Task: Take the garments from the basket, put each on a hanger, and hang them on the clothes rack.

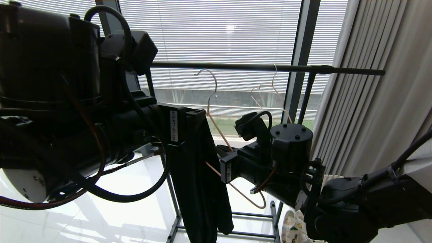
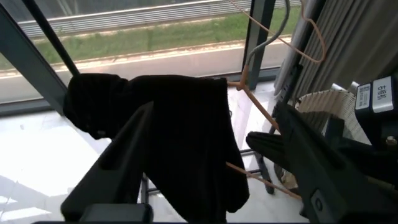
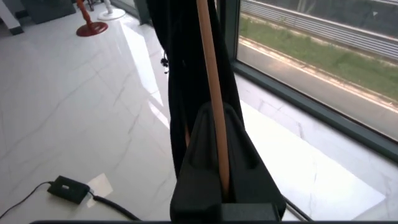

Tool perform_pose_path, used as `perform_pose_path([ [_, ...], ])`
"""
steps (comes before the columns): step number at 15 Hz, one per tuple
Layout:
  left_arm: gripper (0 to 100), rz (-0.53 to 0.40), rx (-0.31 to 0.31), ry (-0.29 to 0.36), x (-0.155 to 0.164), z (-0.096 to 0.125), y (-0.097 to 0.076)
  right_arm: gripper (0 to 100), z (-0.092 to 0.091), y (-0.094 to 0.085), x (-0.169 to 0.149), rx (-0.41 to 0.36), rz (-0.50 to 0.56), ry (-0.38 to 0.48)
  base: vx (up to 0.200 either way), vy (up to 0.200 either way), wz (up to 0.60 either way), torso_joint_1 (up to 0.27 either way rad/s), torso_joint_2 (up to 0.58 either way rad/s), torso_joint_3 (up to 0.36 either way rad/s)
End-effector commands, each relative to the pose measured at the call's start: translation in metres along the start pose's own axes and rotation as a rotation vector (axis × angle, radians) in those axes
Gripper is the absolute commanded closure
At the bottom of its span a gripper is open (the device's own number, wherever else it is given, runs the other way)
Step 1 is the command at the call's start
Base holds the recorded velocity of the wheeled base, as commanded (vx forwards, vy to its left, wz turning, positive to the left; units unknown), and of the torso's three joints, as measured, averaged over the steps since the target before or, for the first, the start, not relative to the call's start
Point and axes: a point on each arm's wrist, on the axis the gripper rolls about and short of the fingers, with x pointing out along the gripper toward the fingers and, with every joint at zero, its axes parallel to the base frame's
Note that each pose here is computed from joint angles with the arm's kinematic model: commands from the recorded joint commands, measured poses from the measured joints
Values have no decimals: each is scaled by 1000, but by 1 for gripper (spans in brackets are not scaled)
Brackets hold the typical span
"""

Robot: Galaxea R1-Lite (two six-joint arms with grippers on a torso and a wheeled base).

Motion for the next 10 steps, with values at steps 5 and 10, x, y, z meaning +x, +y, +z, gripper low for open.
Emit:
perform_pose_path([
  [5,0,33,50,14,-34,-26,46,100,15,-4,-40,-122,18,-52,0,0,0,0,0,0],
  [10,0,-315,267,-3,-73,-72,77,100,-7,-7,-120,-237,230,54,0,0,0,0,0,0],
])
